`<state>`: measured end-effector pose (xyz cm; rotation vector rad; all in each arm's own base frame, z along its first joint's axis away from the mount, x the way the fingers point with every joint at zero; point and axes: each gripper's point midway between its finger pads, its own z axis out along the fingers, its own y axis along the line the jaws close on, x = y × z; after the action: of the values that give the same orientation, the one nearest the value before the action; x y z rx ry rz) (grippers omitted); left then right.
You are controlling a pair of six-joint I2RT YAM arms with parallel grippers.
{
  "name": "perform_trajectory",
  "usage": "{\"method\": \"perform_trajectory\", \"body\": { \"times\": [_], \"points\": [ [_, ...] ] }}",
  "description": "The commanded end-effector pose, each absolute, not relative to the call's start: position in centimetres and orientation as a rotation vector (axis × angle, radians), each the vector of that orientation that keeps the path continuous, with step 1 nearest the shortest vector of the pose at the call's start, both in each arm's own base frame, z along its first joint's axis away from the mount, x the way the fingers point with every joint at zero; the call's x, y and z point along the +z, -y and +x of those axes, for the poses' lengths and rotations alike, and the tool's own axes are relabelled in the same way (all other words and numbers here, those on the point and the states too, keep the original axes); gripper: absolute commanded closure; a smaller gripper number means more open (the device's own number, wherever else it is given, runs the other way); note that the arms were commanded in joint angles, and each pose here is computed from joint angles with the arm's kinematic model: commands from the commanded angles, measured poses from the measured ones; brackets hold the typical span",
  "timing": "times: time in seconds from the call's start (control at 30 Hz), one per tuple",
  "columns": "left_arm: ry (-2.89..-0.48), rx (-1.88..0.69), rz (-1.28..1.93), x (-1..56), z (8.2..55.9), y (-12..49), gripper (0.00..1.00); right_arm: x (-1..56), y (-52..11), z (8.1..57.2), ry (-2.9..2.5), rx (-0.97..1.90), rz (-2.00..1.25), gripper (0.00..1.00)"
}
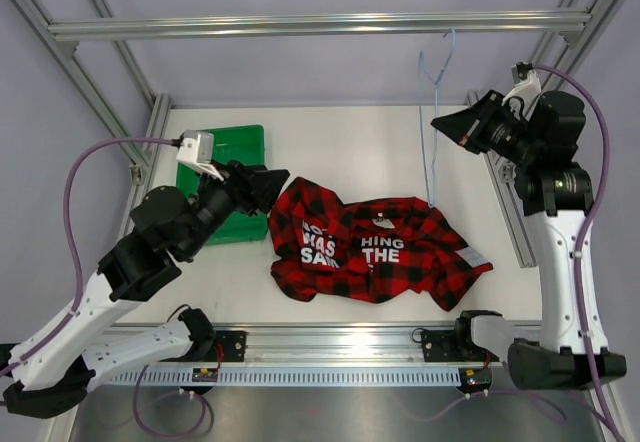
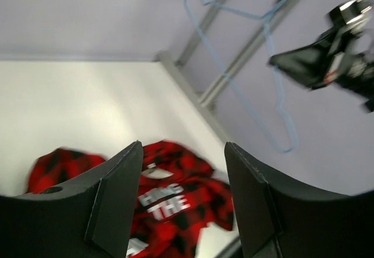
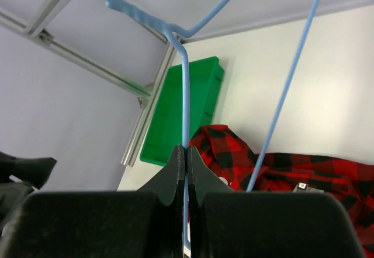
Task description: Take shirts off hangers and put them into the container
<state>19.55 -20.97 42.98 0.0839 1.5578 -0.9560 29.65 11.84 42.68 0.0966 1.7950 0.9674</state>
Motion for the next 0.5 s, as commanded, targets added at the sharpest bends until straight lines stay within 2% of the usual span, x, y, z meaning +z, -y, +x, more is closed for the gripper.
{"method": "perform_trajectory", "body": {
  "times": [0.0, 0.23, 0.47],
  "points": [
    [-1.674, -0.624, 0.083, 38.2, 22.3, 18.5, 0.37, 42.6, -10.4, 32.2, -1.829, 0.932, 0.146, 1.00],
    [-1.659, -0.594, 0.057, 37.3, 22.9, 17.9, 0.34, 42.1, -7.7, 36.5, -1.827, 0.894, 0.188, 1.00],
    [-1.675, -0.588, 0.078, 36.1, 23.7, 18.3, 0.34, 43.3, -7.1, 35.8, -1.792, 0.923, 0.178, 1.00]
  ]
}}
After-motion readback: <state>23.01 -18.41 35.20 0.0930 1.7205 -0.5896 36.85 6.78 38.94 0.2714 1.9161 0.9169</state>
